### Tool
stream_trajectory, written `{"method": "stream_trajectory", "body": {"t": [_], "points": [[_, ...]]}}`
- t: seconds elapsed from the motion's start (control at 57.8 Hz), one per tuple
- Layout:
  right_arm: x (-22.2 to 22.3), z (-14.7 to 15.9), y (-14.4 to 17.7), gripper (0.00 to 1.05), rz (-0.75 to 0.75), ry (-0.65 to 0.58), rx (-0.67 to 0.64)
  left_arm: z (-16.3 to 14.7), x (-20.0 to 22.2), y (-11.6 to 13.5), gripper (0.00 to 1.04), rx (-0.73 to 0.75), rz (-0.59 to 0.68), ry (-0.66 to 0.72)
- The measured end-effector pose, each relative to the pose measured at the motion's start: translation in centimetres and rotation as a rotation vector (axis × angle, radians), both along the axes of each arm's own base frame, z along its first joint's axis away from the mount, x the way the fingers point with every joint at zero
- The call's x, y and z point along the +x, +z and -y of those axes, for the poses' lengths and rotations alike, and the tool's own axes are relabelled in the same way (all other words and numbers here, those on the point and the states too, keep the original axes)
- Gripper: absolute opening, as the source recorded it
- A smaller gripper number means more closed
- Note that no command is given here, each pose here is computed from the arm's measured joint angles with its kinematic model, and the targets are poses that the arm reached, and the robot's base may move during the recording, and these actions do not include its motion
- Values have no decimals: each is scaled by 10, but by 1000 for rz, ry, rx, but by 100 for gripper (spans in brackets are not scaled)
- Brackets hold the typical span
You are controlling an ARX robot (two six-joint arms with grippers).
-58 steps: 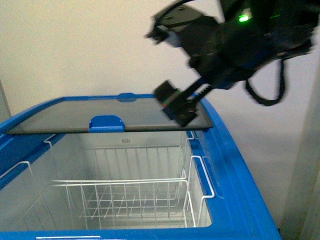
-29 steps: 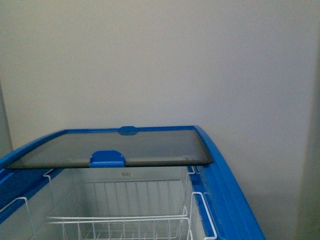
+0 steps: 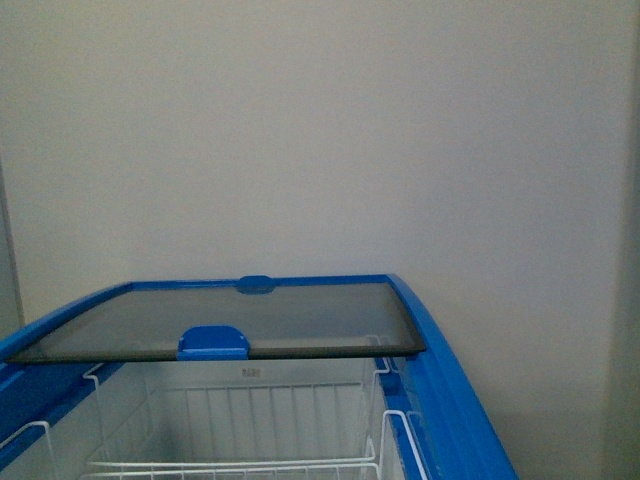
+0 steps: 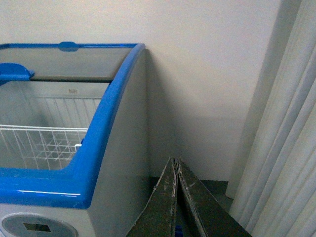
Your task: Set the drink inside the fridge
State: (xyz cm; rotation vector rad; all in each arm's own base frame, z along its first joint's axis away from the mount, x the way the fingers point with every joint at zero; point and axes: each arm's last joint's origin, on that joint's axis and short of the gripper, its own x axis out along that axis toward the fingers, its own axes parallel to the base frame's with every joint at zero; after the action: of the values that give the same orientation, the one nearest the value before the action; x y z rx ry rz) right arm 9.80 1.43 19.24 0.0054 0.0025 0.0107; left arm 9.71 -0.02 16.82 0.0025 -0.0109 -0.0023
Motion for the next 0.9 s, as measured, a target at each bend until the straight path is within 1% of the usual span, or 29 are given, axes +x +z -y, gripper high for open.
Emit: {"method": "stream_trajectory", "body": {"t": [0.069, 0.121, 0.242, 0.588, 0.657, 0.899], "points": [[0, 2, -4, 3, -2, 0, 0, 0, 0, 0, 3, 0, 0, 0], [0, 6, -6, 3, -2, 31, -1, 0, 0, 0, 3, 0, 0, 0], [0, 14, -9, 3, 1, -14, -1, 0, 0, 0, 3, 0, 0, 0], [0, 14, -17, 3, -5, -10, -2, 0, 0, 0, 3, 0, 0, 0], [0, 14, -25, 3, 0, -11, -2, 0, 0, 0, 3, 0, 0, 0], [-1, 14, -24, 3, 10, -10, -2, 0, 0, 0, 3, 0, 0, 0]]}}
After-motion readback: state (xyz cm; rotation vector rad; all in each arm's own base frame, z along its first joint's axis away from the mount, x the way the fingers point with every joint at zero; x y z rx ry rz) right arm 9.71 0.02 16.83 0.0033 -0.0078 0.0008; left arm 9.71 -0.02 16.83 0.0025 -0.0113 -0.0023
